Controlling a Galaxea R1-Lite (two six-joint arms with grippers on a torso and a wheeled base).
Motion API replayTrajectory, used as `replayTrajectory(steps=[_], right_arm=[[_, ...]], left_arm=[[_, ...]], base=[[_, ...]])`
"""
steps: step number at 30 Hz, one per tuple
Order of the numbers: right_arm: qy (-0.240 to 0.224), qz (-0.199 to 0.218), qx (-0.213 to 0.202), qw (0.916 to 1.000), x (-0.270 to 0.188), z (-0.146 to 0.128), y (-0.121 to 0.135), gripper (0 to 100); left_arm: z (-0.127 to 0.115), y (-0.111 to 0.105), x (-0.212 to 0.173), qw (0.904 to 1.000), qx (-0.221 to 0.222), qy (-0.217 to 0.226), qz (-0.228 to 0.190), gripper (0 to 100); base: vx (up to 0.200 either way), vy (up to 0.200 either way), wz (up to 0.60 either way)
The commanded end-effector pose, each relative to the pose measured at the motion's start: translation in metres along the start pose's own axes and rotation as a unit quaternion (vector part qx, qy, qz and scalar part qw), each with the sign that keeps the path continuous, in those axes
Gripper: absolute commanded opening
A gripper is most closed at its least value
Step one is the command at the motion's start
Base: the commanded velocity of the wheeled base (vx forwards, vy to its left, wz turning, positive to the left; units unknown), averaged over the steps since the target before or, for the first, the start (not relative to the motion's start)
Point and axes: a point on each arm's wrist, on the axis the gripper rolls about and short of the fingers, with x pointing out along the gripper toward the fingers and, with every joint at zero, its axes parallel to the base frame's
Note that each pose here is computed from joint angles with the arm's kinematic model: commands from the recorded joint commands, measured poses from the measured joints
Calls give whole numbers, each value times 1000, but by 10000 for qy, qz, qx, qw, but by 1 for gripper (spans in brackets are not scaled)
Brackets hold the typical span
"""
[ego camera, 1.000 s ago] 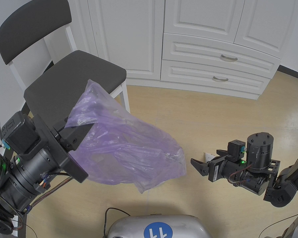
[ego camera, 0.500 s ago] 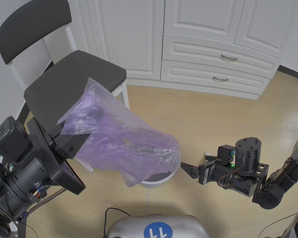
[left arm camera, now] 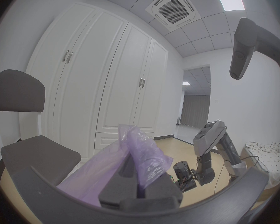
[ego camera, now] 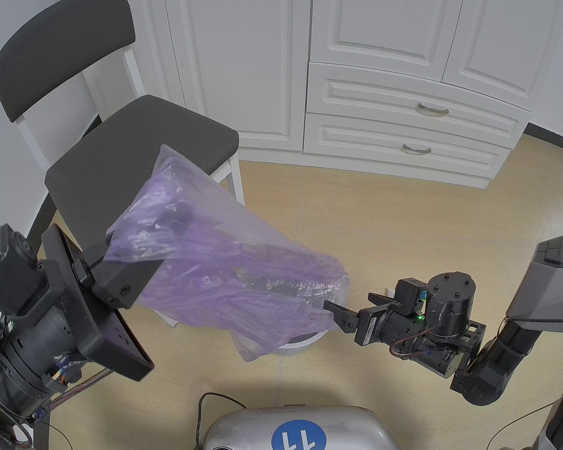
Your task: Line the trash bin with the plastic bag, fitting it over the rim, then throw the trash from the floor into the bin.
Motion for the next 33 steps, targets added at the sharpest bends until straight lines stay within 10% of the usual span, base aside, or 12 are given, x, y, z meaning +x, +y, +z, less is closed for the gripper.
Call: replayTrajectory(steps=[1,18,33], right_arm=[[212,-19,157,9996,11,-19,-6,100],[921,1209,1672,9741,0,-35,-14,100],[1056,1316,1909,9670,-3,-36,-13,100]], left_arm=[[2,-2,-1,10000,-22,-55,-61,0],[13,-7,-8,9993,-114,-279,-227,0],[20,-11,-13,9982,-190,-438,-363,0]], base=[[0,0,0],[0,0,0],[0,0,0]])
